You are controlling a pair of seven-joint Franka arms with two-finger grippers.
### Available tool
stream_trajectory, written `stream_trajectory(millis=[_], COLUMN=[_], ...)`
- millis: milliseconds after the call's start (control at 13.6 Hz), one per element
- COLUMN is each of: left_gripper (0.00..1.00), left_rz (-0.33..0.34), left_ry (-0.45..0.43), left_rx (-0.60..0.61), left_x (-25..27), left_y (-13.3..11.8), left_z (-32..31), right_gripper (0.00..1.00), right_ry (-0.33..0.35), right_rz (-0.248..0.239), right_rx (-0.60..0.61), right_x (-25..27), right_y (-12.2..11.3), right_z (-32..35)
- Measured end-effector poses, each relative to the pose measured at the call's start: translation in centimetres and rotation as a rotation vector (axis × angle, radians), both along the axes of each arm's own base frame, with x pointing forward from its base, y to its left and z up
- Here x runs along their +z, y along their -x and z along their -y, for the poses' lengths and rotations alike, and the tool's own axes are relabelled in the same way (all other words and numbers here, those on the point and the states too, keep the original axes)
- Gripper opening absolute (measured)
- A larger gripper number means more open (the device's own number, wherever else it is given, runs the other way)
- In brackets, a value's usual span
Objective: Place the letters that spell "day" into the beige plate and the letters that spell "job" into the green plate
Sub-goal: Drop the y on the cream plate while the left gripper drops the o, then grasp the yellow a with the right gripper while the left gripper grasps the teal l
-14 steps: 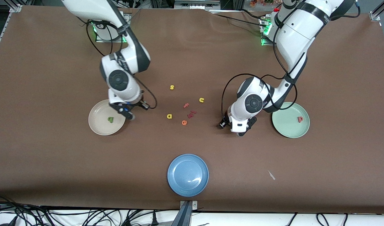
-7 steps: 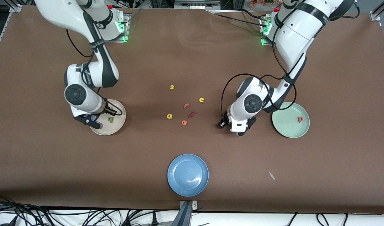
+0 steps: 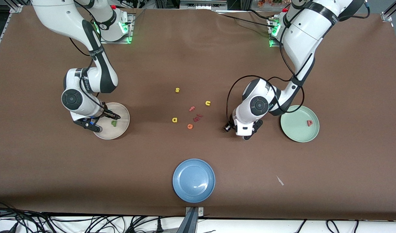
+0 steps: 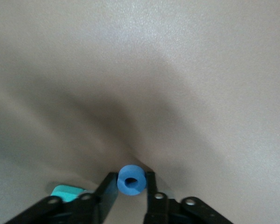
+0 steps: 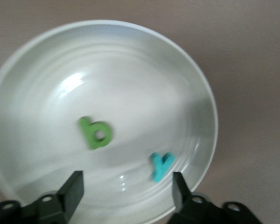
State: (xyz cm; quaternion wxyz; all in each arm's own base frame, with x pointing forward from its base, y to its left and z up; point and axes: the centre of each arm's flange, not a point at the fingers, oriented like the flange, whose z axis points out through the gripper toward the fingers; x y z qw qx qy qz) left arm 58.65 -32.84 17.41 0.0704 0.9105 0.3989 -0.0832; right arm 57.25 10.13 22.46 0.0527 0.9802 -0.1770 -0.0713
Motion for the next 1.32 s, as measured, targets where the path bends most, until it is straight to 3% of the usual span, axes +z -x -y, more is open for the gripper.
stream_trajectory(millis=[73, 440, 660, 880, 953, 1173, 1320], left_gripper=[0.26, 0.25, 0.25, 0.25, 0.25, 0.25, 0.25], left_rz=[-0.003, 0.0, -0.069, -0.21, -0.236, -0.257, -0.251], left_ry=[-0.001, -0.006, -0.056, -0.091, -0.077, -0.005, 0.004], left_rx=[0.0, 0.023, 0.037, -0.064, -0.103, -0.173, -0.203], left_x=[-0.2, 1.0, 6.5, 11.2, 11.2, 8.7, 5.9], left_y=[0.0, -1.1, -3.1, -3.4, -3.5, -3.6, -3.5], left_z=[0.0, -1.4, -6.6, -16.4, -20.0, -29.7, -33.6], right_gripper=[1.0, 1.0, 1.0, 1.0, 0.96, 0.63, 0.59], right_ry=[-0.018, -0.115, -0.142, -0.136, -0.123, -0.11, -0.114], right_rz=[0.006, 0.071, 0.109, 0.101, 0.094, 0.081, 0.1], right_rx=[0.026, 0.214, 0.293, 0.378, 0.407, 0.442, 0.44], right_x=[1.6, 7.4, 9.3, 7.4, 6.1, 2.2, -0.2], right_y=[-0.2, 0.4, 0.7, 1.0, 1.1, 1.2, 0.9], right_z=[-1.7, -13.9, -18.8, -23.1, -24.5, -26.7, -27.0])
